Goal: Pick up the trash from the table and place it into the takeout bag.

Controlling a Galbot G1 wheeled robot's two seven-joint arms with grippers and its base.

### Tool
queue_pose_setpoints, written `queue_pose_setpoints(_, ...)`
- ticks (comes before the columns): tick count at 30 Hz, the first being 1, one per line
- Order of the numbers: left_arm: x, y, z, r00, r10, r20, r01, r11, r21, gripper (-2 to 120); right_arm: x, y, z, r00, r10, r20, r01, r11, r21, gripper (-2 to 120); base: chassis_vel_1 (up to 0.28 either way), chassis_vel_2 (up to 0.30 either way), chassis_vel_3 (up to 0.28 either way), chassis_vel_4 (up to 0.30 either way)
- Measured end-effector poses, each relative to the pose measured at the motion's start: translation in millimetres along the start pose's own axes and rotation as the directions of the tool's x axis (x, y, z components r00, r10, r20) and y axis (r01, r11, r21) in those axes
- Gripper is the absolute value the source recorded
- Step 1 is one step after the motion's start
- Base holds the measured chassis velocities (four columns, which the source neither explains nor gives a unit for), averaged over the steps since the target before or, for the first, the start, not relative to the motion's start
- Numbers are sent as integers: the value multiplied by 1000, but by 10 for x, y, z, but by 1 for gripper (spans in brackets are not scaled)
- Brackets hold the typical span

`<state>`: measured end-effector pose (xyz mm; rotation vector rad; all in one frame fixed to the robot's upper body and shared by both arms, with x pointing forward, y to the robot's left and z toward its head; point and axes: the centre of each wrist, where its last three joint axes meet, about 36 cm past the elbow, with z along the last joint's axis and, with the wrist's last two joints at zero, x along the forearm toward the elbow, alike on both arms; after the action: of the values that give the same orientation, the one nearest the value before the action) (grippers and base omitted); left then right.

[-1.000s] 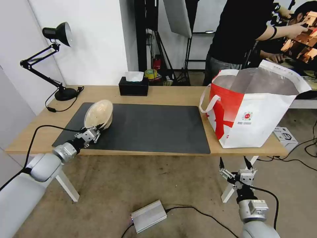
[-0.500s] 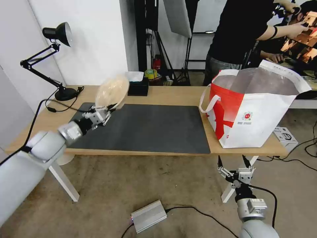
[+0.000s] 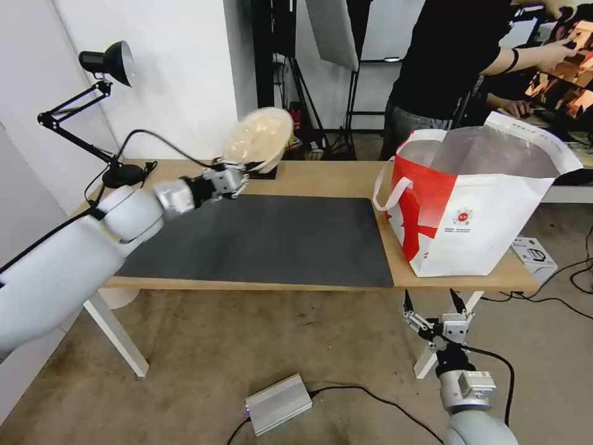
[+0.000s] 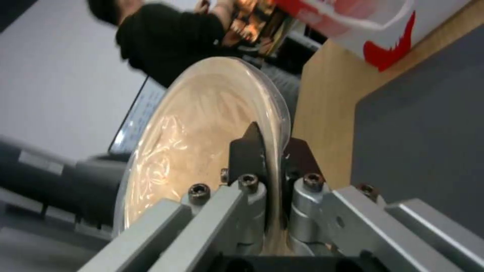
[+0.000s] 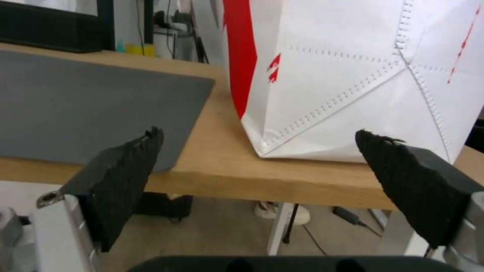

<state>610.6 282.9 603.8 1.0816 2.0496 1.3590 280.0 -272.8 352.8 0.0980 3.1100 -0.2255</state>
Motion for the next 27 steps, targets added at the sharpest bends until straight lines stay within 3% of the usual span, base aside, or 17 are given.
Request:
queue_pose_setpoints(2,-57,36,-13,1000,7,6,-6,1000,-11,1,0,1,0,1000,0,0,0,1000,0,98,0,0,0,0)
queue_pose_setpoints(5,-543,284,-126,997,59,46,-55,994,-91,1,14,1,7,1000,9,-4,-9,1000,-4,98,0,0,0,0)
queue_pose_setpoints(7,-569,292,-131,997,63,47,-58,994,-95,1,14,1,7,1000,9,-4,-9,1000,-4,98,0,0,0,0)
queue_pose_setpoints(9,-907,357,-231,992,105,67,-96,987,-128,1,19,2,9,1000,12,-6,-12,1000,-6,98,0,0,0,0)
queue_pose_setpoints(16,-1426,376,-457,982,158,100,-139,975,-171,1,28,-5,8,1000,15,-7,-15,1000,-6,98,0,0,0,0)
queue_pose_setpoints(27,-1891,331,-649,979,160,130,-135,974,-180,1,25,-8,17,1000,22,-9,-22,1000,-8,98,0,0,0,0)
